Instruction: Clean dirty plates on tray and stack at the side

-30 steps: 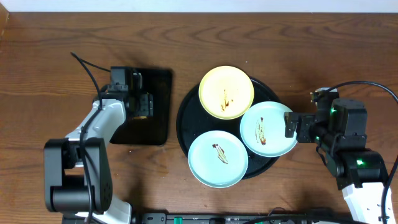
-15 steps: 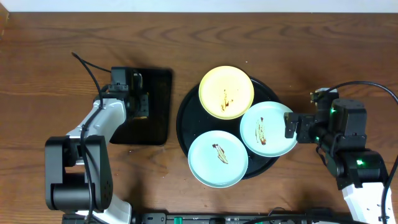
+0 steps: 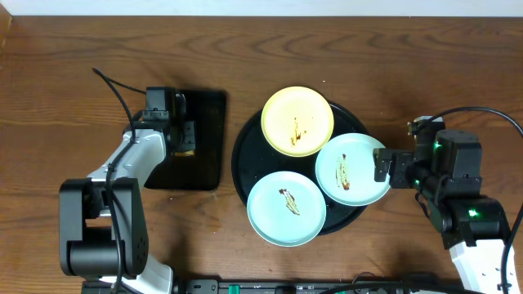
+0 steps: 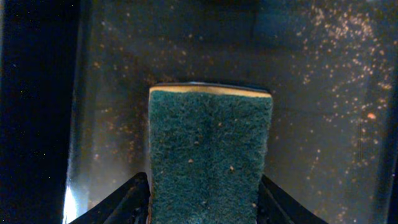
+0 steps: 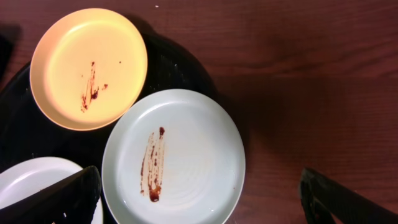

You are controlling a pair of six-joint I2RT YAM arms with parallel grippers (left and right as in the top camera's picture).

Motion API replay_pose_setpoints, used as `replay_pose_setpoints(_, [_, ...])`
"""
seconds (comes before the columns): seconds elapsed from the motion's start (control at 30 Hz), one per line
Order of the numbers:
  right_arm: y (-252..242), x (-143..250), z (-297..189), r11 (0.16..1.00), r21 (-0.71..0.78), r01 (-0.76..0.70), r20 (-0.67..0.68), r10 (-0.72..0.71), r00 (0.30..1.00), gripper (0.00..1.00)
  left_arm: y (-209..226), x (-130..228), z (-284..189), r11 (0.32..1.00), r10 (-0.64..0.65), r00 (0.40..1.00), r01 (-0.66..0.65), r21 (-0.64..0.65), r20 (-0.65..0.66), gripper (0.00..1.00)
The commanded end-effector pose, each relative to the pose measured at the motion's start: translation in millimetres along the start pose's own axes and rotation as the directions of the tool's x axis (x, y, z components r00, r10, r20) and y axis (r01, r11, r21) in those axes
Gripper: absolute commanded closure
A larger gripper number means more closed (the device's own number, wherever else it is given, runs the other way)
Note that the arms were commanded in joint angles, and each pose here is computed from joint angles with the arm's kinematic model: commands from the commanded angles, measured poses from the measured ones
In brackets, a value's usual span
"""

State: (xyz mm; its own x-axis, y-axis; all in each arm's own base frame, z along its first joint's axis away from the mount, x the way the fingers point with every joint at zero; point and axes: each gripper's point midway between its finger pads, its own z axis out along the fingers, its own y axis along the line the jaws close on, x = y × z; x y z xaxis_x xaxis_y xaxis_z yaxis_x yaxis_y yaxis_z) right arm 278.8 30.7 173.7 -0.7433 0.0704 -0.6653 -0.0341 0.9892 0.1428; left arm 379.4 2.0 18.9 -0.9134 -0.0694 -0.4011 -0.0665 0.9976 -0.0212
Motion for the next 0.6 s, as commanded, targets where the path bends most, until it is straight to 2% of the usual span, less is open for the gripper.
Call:
replay_pose_setpoints(0.0, [3.4,-6.9,-4.3,1.000,-0.010,0.016,0.017,-0.016,1.000,0.01,1.1,-10.8,-4.8,1.000,-0.006,0.999,0.006,-0.016,0.032,0.46])
replay_pose_setpoints(0.23, [3.4,-7.1,-4.3,1.000,-0.009,0.016,0.019,-0.016,1.000,0.01,-5.9,-13.9,-5.0,1.000,0.011,0.999,-0.011,-0.009,0.046,0.46])
replay_pose_setpoints(0.4, [3.5,-7.2,-4.4,1.000,-0.010,0.016,0.019,-0.016,1.000,0.01,-2.9,-13.5,-6.4,0.993,0.051,0.997,-0.046,-0.109,0.050,0.46])
replay_pose_setpoints(0.57, [3.6,-7.2,-4.4,1.000,-0.010,0.016,0.018,-0.016,1.000,0.01,-12.3,-11.1,-6.7,0.990,0.081,0.996,-0.076,-0.115,0.044,0.46])
